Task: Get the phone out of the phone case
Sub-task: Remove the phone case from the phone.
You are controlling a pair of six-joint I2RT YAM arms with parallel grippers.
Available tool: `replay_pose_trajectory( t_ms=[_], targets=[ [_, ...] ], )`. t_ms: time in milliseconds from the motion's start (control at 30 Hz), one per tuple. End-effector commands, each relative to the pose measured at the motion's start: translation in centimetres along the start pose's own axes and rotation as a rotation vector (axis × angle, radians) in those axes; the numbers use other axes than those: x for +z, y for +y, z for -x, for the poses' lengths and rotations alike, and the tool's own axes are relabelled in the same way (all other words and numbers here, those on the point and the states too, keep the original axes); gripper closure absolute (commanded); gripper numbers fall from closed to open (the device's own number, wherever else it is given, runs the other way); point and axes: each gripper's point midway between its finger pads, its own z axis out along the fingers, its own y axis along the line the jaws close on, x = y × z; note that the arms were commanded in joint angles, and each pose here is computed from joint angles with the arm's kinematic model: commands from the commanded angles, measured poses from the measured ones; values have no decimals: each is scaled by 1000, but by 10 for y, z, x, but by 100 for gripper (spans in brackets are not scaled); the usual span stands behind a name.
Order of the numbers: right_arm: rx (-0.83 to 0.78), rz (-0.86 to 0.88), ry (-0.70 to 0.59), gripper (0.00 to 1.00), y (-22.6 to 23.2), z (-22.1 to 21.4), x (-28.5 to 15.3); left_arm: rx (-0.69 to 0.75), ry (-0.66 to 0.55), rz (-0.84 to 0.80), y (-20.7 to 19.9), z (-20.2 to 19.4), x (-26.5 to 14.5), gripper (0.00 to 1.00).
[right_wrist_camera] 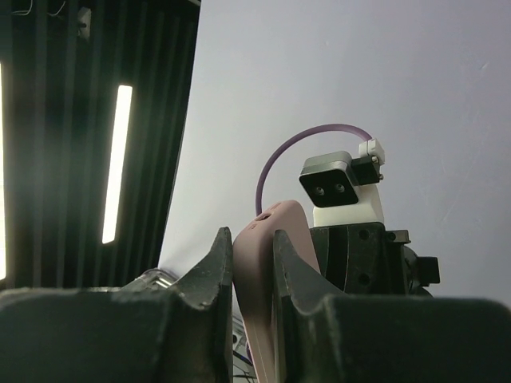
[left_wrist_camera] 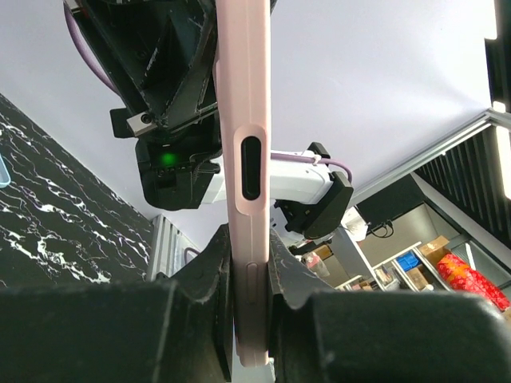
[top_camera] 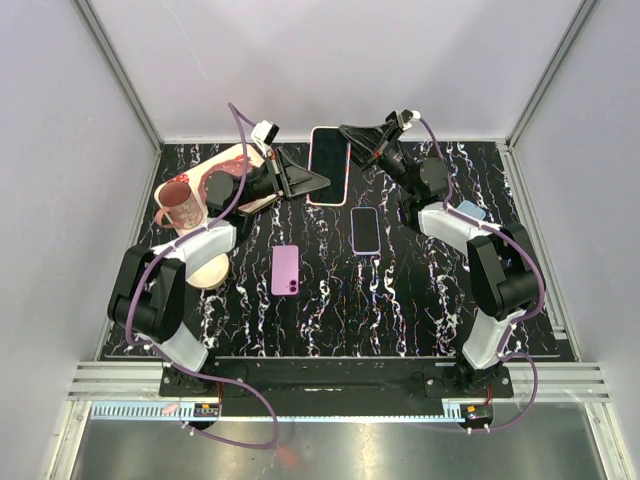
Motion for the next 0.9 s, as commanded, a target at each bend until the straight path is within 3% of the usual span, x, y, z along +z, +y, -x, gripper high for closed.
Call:
replay_pose_trajectory(
  t_ms=[0,433,867],
  targets=[
    [260,398,63,100,132,-20,-4,353,189,-224,-74,-35,-1,100],
    [307,443,11,100,135,-6,-1,482,195,-288,-99,-39,-5,100],
    [239,212,-21,100,44,-1,-14,322,104,-220,-88,-49,-17,100]
  ],
)
